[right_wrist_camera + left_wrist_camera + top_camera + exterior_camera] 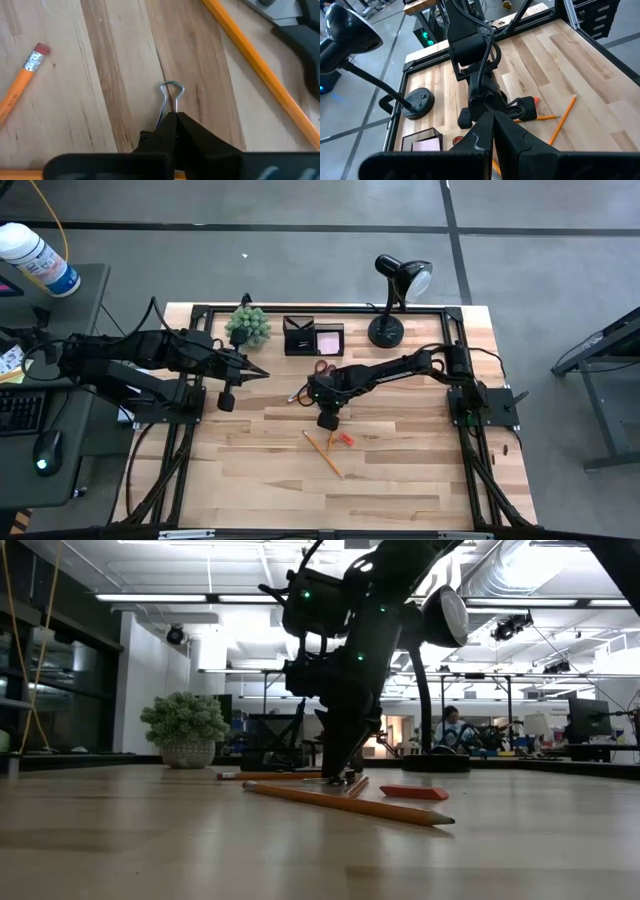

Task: Pick and place office supplies into organizer
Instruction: Put the black binder clip into the black desk organizer

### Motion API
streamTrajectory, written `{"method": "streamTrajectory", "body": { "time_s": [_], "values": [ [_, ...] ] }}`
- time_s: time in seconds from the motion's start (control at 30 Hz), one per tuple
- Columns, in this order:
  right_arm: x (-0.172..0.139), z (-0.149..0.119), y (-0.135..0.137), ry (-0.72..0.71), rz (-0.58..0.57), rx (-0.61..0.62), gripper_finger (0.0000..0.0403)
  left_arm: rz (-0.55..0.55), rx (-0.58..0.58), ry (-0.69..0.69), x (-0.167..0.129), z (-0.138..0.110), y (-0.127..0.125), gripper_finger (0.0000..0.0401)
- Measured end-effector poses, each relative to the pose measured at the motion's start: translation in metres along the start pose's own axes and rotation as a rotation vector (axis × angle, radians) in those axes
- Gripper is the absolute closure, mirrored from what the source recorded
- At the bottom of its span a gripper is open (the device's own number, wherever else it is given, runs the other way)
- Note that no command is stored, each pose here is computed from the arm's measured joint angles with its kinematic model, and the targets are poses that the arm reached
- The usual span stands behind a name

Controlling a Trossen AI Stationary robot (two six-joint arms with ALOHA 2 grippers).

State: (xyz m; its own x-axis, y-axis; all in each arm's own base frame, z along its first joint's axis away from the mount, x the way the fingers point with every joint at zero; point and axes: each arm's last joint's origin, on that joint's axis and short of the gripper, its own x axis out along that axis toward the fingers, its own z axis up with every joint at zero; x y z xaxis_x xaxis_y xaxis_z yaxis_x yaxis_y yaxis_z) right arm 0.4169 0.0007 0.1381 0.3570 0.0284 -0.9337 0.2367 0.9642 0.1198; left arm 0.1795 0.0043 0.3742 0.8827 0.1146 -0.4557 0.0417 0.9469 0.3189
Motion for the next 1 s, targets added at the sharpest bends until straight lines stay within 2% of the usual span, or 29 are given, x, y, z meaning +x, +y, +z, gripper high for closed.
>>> {"method": "streamTrajectory", "body": {
  "time_s": [0.33, 0.53, 0.77, 1.0],
  "values": [
    [-0.005, 0.009, -0.003, -0.032, 0.011, 0.028, 0.0401, -0.002, 0.007, -0.001, 0.000, 0.000, 0.000, 0.0398],
    [-0.025, 0.032, -0.010, -0.101, -0.073, -0.065, 0.0402, -0.010, 0.007, -0.005, -0.001, 0.000, 0.000, 0.0398],
    [-0.047, 0.059, -0.041, -0.183, -0.256, -0.194, 0.0402, -0.020, -0.008, -0.052, -0.007, 0.002, 0.000, 0.0398],
    [-0.063, 0.081, -0.088, -0.267, -0.332, -0.299, 0.0403, -0.043, -0.028, -0.196, -0.025, 0.010, 0.003, 0.0398]
  ]
}}
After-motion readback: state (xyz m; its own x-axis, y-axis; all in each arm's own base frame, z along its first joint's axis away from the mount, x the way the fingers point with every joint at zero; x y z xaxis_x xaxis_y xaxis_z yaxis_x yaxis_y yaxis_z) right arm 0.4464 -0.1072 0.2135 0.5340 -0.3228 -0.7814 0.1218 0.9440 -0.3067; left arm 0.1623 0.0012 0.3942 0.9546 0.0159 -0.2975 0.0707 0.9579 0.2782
